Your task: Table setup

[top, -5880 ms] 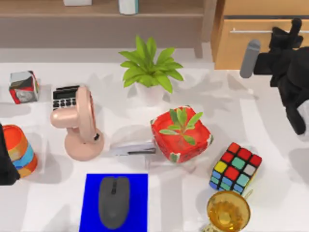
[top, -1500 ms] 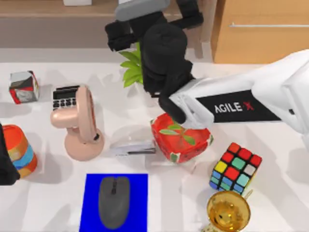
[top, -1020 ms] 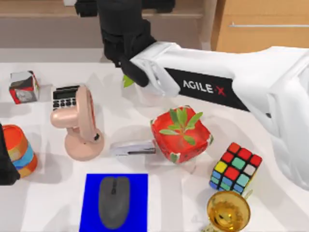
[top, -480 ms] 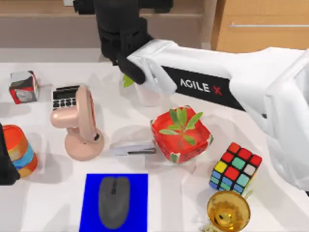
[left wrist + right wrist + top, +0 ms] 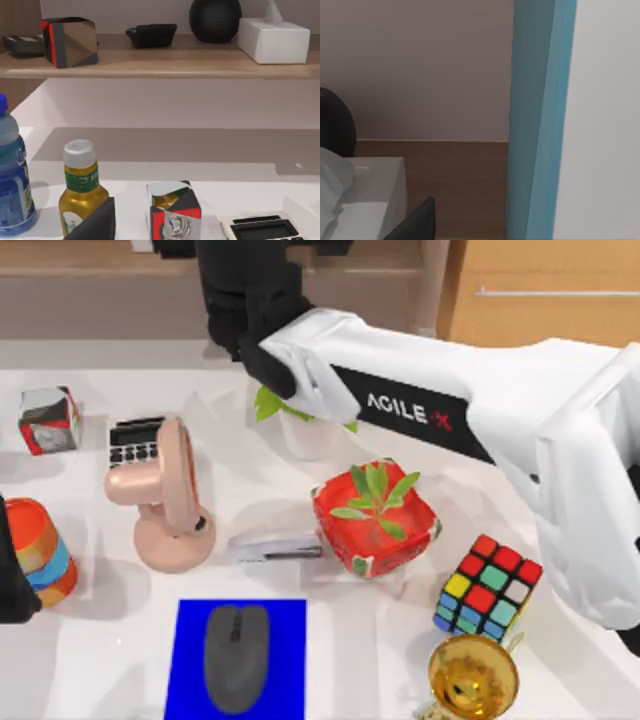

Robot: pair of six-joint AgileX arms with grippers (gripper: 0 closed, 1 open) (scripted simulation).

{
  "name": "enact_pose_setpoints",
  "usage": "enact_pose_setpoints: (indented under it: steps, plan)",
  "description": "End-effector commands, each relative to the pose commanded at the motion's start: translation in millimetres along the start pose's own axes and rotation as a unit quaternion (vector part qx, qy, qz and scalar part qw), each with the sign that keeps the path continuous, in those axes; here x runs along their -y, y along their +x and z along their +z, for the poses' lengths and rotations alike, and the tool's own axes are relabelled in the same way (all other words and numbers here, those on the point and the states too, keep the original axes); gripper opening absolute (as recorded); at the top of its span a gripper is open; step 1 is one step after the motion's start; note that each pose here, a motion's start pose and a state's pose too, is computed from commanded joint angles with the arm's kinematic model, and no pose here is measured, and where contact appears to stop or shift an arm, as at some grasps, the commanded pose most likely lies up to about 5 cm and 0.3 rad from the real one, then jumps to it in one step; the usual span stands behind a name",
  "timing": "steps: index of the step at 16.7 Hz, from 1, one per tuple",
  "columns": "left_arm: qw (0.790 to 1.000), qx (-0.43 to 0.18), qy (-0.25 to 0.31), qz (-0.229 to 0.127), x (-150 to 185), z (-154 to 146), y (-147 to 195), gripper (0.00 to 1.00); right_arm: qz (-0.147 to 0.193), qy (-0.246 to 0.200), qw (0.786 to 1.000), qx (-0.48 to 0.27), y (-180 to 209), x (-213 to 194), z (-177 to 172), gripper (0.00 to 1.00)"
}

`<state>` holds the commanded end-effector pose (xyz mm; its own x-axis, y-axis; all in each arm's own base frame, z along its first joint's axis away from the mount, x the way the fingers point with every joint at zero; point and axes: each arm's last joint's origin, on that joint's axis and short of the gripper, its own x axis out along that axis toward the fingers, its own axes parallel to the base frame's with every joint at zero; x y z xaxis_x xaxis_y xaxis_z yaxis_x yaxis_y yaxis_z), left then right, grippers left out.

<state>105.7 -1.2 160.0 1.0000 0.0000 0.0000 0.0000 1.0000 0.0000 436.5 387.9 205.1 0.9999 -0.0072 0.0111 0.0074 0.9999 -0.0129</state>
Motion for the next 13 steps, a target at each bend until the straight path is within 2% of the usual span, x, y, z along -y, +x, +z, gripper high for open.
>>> enact_pose_setpoints:
  steps: [1,13]
  plan:
    - [1.0,0.0,0.0,0.0,0.0,0.0,0.0,1.0,0.0,0.0,1.0,0.0,0.0,0.0,0.0,1.0]
    - [1.0,0.0,0.0,0.0,0.0,0.0,0.0,1.0,0.0,0.0,1.0,0.0,0.0,0.0,0.0,0.1]
